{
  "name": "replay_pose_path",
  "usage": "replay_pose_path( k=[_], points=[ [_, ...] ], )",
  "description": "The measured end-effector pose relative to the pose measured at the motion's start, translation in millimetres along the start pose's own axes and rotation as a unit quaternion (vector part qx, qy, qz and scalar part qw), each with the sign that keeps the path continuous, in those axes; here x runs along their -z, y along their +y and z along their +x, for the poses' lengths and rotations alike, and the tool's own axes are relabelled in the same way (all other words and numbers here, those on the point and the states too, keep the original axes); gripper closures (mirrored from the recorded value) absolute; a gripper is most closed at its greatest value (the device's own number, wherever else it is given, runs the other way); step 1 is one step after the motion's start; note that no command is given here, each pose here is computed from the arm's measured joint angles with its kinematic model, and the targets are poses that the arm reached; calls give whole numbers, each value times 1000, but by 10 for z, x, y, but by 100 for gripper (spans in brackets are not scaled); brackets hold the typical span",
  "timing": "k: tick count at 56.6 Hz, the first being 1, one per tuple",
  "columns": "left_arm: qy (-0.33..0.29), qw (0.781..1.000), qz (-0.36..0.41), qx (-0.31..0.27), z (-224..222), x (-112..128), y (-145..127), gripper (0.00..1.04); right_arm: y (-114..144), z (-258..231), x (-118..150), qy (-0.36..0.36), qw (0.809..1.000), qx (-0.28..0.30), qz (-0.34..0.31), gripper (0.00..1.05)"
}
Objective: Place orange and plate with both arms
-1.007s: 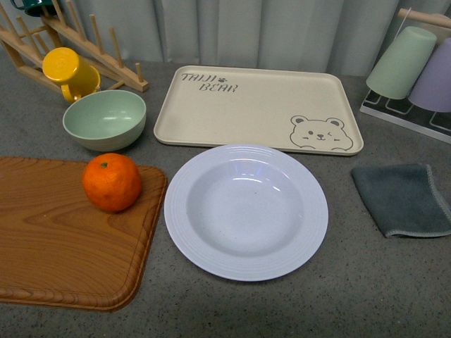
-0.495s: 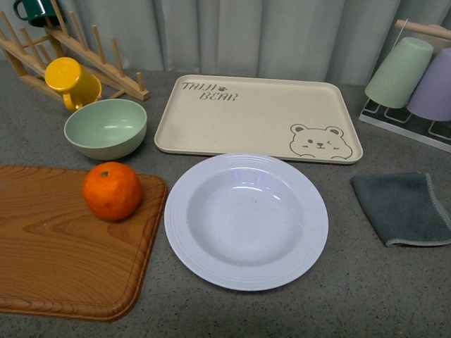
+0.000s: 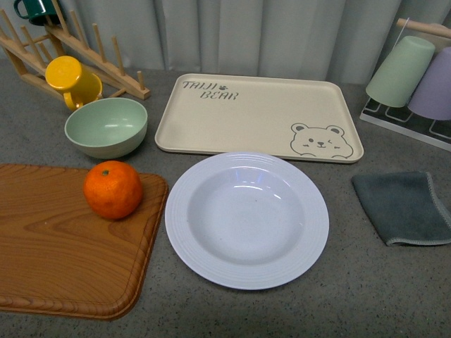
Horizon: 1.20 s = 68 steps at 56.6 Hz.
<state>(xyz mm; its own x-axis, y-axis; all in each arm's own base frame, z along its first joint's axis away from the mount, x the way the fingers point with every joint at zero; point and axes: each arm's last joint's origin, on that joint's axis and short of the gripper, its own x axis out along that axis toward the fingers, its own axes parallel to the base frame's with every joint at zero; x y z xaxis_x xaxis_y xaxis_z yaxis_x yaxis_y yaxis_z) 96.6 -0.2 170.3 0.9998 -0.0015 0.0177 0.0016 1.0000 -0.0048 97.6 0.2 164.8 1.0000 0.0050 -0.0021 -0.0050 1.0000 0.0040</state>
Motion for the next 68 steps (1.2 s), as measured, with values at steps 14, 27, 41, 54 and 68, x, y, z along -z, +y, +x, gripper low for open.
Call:
replay_pose_path(
  k=[14, 27, 41, 54, 68],
  points=[
    [0, 1000, 0, 0, 0, 0, 0, 6, 0, 0, 0, 0, 1000, 0, 0, 9],
    [51, 997, -30, -54, 84, 75, 25, 6, 0, 0, 0, 0, 1000, 0, 0, 9],
    [97, 994, -55, -25, 555, -19, -73, 6, -1, 0, 0, 0, 1000, 1, 0, 9],
    [191, 979, -58, 44, 1053, 98, -385, 6, -1, 0, 0, 0, 1000, 1, 0, 9],
    [289, 953, -53, 74, 1496, 340, -735, 6, -1, 0, 0, 0, 1000, 1, 0, 9]
  ],
)
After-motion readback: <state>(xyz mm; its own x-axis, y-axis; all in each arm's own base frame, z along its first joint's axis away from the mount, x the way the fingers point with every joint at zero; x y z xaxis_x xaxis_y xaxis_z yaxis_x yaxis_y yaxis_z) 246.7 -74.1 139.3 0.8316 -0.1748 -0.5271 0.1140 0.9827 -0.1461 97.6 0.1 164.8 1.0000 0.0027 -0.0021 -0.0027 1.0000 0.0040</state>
